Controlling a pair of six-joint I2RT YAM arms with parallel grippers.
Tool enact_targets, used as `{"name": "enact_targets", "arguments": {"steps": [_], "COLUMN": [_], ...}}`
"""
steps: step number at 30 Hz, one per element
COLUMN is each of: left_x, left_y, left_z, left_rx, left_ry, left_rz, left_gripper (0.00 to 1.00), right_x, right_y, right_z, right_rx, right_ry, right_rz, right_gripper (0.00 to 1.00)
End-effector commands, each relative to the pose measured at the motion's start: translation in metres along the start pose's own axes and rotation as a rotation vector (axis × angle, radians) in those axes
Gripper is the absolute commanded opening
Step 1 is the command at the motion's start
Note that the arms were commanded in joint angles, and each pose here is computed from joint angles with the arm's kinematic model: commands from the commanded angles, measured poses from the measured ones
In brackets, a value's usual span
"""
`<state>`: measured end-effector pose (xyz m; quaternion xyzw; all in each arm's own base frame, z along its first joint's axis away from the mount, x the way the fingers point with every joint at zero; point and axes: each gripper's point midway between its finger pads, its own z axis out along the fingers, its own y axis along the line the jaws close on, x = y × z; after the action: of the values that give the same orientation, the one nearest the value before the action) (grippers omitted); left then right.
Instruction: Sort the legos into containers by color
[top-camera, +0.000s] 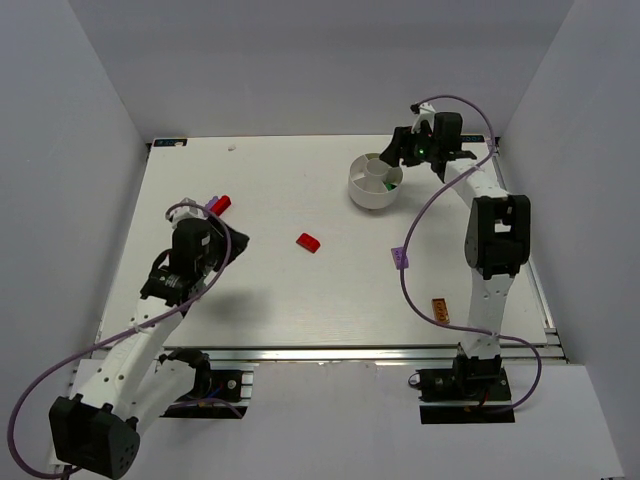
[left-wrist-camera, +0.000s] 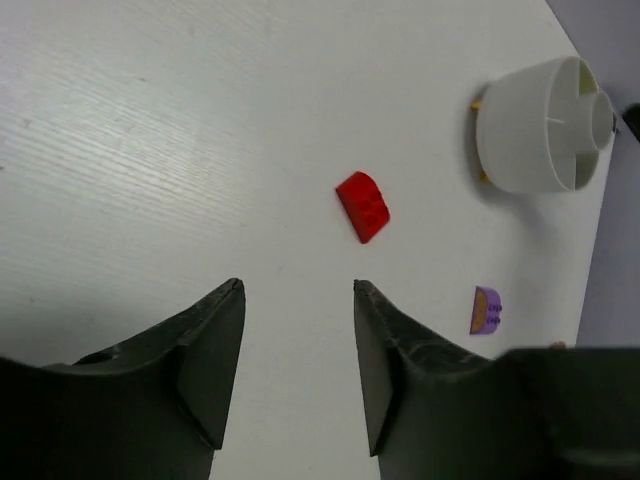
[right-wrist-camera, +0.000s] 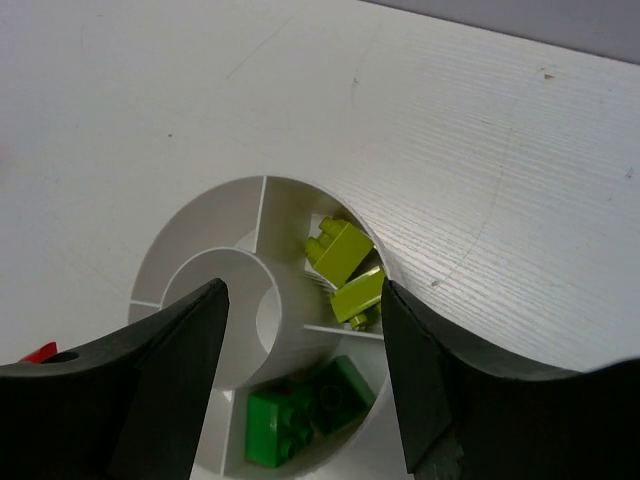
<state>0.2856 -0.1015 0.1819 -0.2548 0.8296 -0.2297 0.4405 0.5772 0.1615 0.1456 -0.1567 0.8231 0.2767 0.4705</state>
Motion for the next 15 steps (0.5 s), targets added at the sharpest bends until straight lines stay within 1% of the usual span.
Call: {"name": "enact_targets", "arguments": {"steps": [1, 3, 4, 5, 7, 8, 9, 10, 11, 12, 13, 14, 15], "left_x": [-0.009, -0.006, -0.004, -0.002, 0.002, 0.01, 0.014, 0.017, 0.024, 0.027, 0.028, 0.028, 0.026], "left_y": [0.02, 0.032, 0.043, 0.048, 0.059, 0.069, 0.075, 0.083, 0.096, 0.103, 0.112, 0.119, 0.125], "left_z": [-0.008, -0.012, -0.015, -0.015, -0.017, -0.018, -0.019, -0.02, -0.021, -0.022, -0.024, -0.023, -0.022], "left_rx": [-0.109, -0.165, -0.216, -0.24, -0.287, -0.337, -0.369, -0.406, -0.468, -0.498, -0.54, -0.57, -0.589], "left_ry": [-0.03, -0.021, -0.018, -0.015, -0.002, 0.029, 0.045, 0.056, 0.085, 0.095, 0.101, 0.11, 0.112], "left_rz": [-0.071, -0.109, -0.137, -0.151, -0.181, -0.198, -0.209, -0.222, -0.227, -0.226, -0.227, -0.214, -0.217], "left_gripper": [0.54, 0.34, 0.22, 0.2, 0.18, 0.22, 0.3, 0.42, 0.61, 0.71, 0.78, 0.91, 0.92], "right_x": [-0.068, -0.067, -0.078, -0.077, -0.067, -0.061, -0.055, -0.042, -0.033, -0.024, -0.007, 0.0, 0.011], "right_y": [0.017, 0.03, 0.051, 0.064, 0.093, 0.115, 0.126, 0.146, 0.158, 0.167, 0.184, 0.19, 0.201], "right_z": [-0.048, -0.062, -0.081, -0.091, -0.114, -0.125, -0.132, -0.141, -0.146, -0.149, -0.155, -0.157, -0.158], "right_rx": [-0.023, -0.103, -0.193, -0.253, -0.351, -0.454, -0.492, -0.531, -0.562, -0.576, -0.604, -0.614, -0.636], "right_ry": [-0.154, -0.149, -0.173, -0.18, -0.184, -0.188, -0.187, -0.176, -0.165, -0.151, -0.123, -0.111, -0.084], "right_rz": [-0.099, -0.148, -0.185, -0.234, -0.309, -0.335, -0.362, -0.38, -0.396, -0.407, -0.409, -0.405, -0.393], "right_gripper": [0.68, 0.66, 0.62, 0.58, 0.51, 0.44, 0.4, 0.36, 0.31, 0.31, 0.41, 0.48, 0.52]}}
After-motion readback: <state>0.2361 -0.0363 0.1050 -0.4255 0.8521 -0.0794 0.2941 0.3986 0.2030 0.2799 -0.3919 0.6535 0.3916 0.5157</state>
